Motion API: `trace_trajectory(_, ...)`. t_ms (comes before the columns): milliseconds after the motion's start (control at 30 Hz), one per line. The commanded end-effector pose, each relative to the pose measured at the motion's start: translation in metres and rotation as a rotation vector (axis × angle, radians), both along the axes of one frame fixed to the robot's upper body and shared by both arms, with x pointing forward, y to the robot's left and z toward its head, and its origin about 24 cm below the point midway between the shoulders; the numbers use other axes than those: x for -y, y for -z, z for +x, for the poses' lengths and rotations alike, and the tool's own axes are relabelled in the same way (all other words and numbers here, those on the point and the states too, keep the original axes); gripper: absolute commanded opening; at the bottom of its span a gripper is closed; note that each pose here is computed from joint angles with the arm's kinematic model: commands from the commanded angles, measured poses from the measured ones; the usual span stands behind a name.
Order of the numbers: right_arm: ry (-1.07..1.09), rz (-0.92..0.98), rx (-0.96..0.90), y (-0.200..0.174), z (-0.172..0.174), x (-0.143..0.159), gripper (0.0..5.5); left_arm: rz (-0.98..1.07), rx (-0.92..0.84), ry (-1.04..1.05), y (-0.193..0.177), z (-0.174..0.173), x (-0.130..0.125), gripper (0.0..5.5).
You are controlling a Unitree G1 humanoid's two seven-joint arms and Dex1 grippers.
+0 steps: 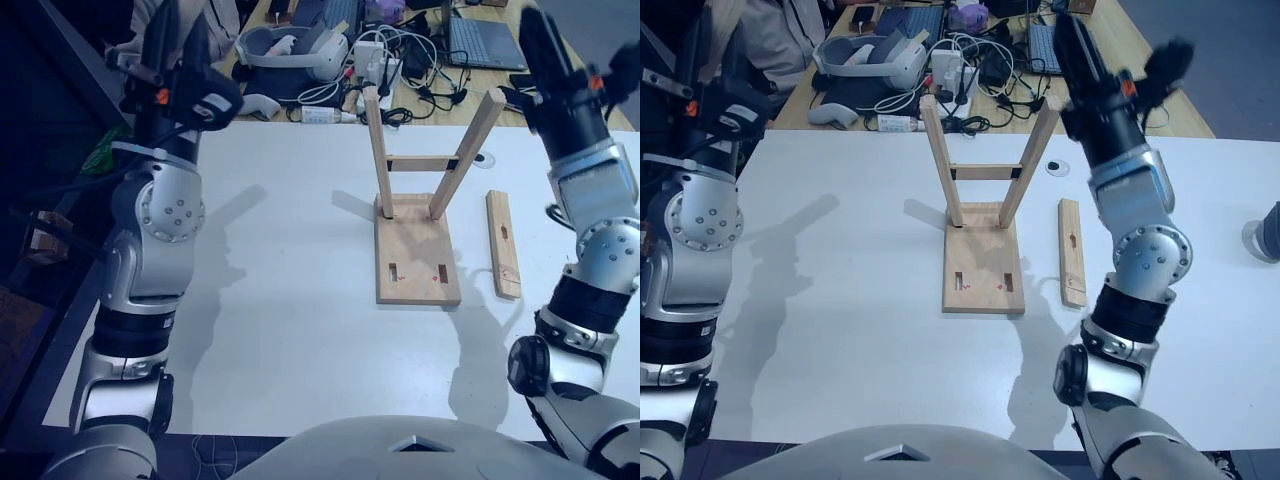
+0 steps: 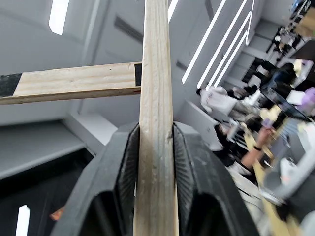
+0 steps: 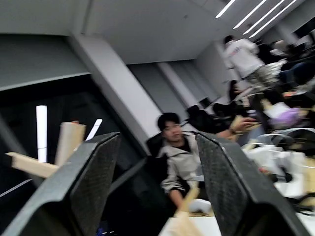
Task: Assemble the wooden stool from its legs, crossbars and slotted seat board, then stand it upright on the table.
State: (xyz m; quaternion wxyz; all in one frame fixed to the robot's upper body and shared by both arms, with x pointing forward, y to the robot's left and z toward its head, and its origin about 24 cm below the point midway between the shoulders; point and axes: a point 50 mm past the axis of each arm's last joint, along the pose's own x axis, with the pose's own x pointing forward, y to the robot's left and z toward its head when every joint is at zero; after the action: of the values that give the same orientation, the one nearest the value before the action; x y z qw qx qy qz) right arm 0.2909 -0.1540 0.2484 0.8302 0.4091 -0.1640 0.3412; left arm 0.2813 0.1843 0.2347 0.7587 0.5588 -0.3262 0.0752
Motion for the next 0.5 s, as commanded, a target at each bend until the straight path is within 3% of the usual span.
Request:
trace_trajectory(33, -0.224, 0.096, 0.065, -0.02, -0.023, -0.021, 2.88, 0.18, 0.121, 0.056, 0.002, -0.008, 0.026, 0.95)
trace_trajectory(500, -0.292, 0.308, -0.039, -0.027, -0.015, -0.024, 2.88, 0.297, 0.231, 0.166, 0.023, -0.021, 0.061, 0.95)
